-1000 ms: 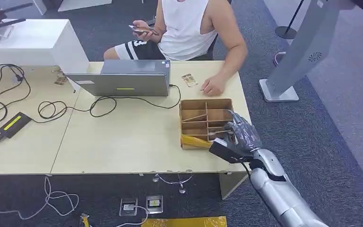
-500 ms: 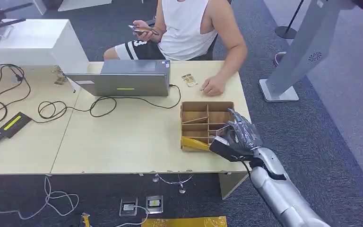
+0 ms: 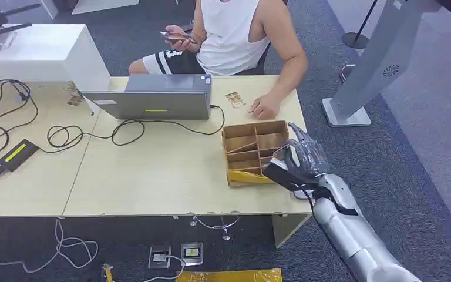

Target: Pass the card to the sensor for recognition and then transmit it.

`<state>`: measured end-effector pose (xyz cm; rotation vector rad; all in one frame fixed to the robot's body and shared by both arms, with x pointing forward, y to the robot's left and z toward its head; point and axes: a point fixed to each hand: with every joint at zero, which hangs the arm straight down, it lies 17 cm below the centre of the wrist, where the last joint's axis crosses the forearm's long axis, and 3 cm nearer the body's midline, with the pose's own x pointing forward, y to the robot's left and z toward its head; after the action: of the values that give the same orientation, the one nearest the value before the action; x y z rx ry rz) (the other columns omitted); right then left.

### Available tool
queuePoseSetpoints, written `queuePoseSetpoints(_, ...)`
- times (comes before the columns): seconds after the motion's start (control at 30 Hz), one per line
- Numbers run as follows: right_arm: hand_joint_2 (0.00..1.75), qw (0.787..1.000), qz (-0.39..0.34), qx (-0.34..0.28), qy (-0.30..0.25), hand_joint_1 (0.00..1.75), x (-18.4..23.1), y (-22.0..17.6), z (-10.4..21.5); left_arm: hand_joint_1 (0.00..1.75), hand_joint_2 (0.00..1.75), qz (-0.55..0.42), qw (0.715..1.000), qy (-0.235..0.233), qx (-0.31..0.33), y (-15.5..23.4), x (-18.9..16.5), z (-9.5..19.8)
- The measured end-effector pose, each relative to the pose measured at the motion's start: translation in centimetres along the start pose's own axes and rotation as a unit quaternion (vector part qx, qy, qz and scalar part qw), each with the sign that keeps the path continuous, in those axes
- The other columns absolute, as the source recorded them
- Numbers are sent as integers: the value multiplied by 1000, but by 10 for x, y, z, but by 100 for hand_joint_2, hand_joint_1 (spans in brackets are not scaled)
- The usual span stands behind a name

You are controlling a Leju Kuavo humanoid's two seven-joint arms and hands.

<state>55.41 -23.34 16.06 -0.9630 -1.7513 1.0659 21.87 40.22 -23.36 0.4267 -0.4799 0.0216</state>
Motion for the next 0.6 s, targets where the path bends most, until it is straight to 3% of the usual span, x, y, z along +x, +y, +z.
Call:
queuePoseSetpoints(0.33, 175, 996, -6, -87, 6, 175, -10, -79, -44, 0, 0, -9, 1000, -3, -2, -3, 1, 1)
queuePoseSetpoints(0.6, 175, 994, -6, -104, 10, 175, -16, -98, -52, 0, 0, -13, 1000, -6, -4, -7, 5, 2)
